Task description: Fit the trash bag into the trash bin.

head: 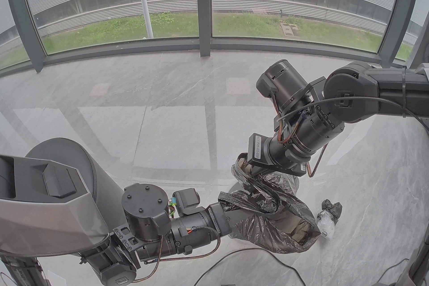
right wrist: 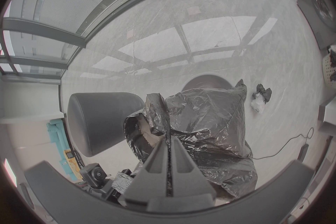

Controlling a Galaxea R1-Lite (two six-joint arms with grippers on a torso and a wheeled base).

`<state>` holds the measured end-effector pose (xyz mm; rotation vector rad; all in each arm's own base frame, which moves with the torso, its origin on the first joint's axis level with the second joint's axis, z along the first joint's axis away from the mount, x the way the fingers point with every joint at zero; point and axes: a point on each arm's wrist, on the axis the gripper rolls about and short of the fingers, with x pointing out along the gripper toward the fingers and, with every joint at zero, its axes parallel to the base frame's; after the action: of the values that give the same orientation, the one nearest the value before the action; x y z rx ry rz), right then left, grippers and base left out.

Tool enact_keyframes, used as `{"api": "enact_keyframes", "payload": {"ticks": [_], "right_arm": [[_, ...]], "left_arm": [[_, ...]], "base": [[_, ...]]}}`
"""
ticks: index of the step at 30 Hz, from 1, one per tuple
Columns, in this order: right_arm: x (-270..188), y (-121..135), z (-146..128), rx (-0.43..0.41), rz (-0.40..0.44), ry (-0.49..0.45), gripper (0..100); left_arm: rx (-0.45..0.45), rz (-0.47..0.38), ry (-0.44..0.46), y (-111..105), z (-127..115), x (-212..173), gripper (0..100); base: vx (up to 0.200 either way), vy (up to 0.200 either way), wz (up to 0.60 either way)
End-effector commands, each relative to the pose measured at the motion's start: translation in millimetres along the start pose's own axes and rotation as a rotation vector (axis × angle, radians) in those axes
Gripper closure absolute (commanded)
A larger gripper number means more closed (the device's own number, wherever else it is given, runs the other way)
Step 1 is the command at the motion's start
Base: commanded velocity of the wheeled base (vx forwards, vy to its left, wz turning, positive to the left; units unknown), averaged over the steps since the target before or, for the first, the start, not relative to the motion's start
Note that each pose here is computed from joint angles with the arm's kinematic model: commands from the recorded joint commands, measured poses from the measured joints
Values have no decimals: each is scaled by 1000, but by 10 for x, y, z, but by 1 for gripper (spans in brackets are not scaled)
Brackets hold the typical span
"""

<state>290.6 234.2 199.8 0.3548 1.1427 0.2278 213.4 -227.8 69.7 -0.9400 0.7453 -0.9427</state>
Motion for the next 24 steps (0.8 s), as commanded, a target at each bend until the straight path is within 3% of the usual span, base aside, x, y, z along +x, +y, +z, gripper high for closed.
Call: {"api": "enact_keyframes", "payload": {"ticks": [1,6,11,21,24], "right_arm": [[-33,50,-56,15,13,7,100],[41,-1,-101,46,-49,51,100],[70,-175,30,71,-106,31,100],[231,-583,273,-28,-259,-13,100],[232,-627,338,-59,-248,-31,100]], "left_arm": [[1,0,1,0,-4,2,100],[0,1,7,7,-16,13,100],[-1,3,13,12,-36,23,100],[-2,5,11,16,-31,14,100],[0,3,6,11,-22,13,100]], "base": [[0,0,0],[0,0,0],[0,0,0],[0,0,0],[0,0,0]]}}
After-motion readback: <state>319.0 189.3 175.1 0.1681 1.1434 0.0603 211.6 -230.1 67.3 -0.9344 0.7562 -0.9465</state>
